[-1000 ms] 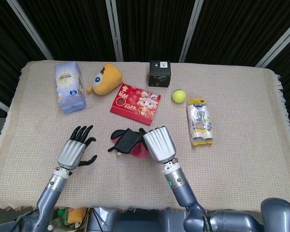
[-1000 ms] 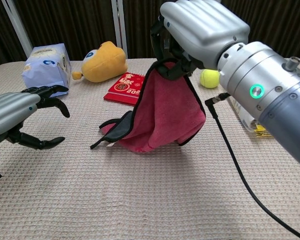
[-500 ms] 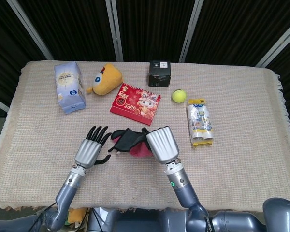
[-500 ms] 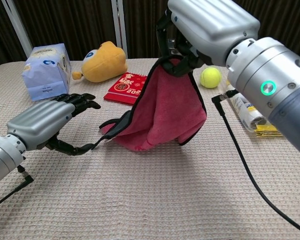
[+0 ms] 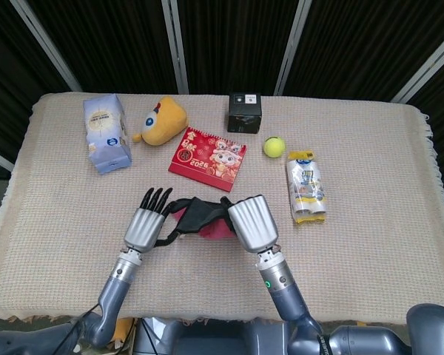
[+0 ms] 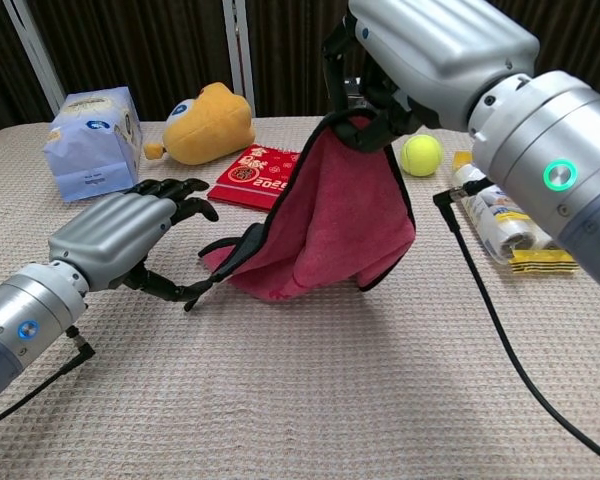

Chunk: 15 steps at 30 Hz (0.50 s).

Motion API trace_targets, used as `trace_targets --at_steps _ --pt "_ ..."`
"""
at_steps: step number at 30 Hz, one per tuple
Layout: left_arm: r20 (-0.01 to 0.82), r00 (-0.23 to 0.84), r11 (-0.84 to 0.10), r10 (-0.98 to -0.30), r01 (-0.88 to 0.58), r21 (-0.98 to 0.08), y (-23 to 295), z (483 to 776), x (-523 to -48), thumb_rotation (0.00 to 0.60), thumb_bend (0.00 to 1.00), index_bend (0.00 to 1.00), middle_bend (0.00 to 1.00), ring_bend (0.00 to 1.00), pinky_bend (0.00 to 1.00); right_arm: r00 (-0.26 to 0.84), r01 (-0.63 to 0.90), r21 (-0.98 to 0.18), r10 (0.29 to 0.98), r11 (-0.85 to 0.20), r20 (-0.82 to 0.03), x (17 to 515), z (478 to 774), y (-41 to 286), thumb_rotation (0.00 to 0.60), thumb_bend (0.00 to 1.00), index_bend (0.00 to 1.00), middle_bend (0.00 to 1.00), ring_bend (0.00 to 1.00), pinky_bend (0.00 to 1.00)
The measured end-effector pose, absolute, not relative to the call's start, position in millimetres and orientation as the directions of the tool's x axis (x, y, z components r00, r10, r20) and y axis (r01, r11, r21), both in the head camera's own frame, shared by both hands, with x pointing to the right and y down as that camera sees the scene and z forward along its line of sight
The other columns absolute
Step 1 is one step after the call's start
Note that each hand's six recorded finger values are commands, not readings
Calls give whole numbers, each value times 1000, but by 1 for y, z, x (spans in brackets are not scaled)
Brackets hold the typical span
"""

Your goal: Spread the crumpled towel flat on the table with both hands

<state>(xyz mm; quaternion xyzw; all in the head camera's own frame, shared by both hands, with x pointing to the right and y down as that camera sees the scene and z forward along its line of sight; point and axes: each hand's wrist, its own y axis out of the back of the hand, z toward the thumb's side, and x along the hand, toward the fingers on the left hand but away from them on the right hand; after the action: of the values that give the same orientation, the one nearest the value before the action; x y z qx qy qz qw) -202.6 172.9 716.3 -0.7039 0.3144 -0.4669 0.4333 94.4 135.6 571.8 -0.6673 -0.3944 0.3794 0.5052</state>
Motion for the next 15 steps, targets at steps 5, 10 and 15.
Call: trace_targets --at_steps 5,10,15 --pt "393 373 -437 -841 -38 -899 175 721 -192 600 201 222 27 0 0 400 144 -973 910 -178 -107 96 571 136 600 649 763 999 1000 1000" --pt "394 386 -443 -834 -43 -895 180 723 -185 600 200 221 27 0 0 397 146 -973 912 -178 -107 97 571 135 600 649 763 999 1000 1000" --pt "393 383 -438 -836 -34 -898 180 727 -179 600 213 245 28 0 0 393 146 -972 913 -184 -113 101 572 136 600 649 763 999 1000 1000"
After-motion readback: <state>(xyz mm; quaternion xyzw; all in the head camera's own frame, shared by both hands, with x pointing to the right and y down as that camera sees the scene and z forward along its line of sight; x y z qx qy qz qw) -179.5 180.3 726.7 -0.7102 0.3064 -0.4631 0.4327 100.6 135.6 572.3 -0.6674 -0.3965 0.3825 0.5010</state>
